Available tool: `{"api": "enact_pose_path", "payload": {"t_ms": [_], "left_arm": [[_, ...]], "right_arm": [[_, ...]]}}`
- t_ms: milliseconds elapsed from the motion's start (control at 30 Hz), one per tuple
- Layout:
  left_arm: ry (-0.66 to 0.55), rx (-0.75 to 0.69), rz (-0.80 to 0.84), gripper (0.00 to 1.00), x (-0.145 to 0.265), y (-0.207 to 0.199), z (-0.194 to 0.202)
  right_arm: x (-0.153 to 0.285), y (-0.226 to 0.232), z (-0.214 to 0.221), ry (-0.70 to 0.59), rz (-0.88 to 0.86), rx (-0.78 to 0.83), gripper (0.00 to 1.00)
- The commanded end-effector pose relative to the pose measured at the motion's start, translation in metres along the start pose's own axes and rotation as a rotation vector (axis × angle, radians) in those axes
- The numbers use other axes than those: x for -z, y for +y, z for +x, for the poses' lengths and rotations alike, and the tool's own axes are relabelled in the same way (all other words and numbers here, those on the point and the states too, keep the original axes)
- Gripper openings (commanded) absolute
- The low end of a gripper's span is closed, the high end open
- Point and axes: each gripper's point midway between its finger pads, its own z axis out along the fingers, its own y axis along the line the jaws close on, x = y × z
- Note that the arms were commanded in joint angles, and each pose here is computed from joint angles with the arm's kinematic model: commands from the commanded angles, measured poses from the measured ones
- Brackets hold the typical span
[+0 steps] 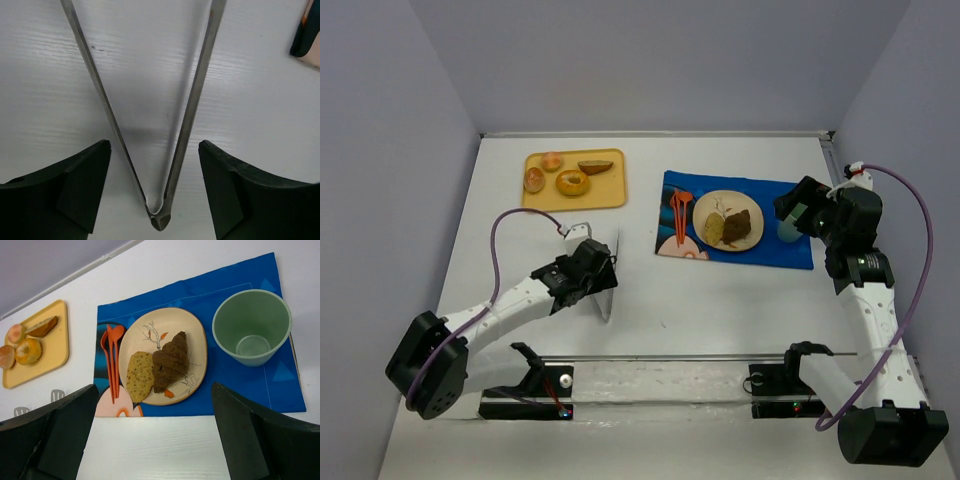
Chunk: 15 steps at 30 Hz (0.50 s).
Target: Place the bread
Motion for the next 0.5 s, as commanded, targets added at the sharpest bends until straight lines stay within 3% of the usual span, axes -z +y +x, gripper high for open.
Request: {"api": "enact_pose_path", "payload": {"t_ms": [0,33,67,467], "left_arm": [[-0.060,0.089,0.048,0.87,0.013,-0.008,-0.016],[-0.084,0.090,0.047,0.90,0.017,-0.009,-0.024],[-0.099,0.089,0.043,0.99,0.022,-0.008,-0.030],[-0.461,0.125,0.009,0.99,0.108,-0.025,-0.163]], "right_arm": [[0.001,0.005,-0.008,-0.022,-0.023,0.000,1.00],[0.001,0.005,-0.008,-0.023,-0.021,0.000,1.00],[0.001,0.006,-0.008,-0.023,-0.025,-0.001,1.00],[0.018,0.005,-0.022,-0.104,-0.005,-0.002,1.00]]}}
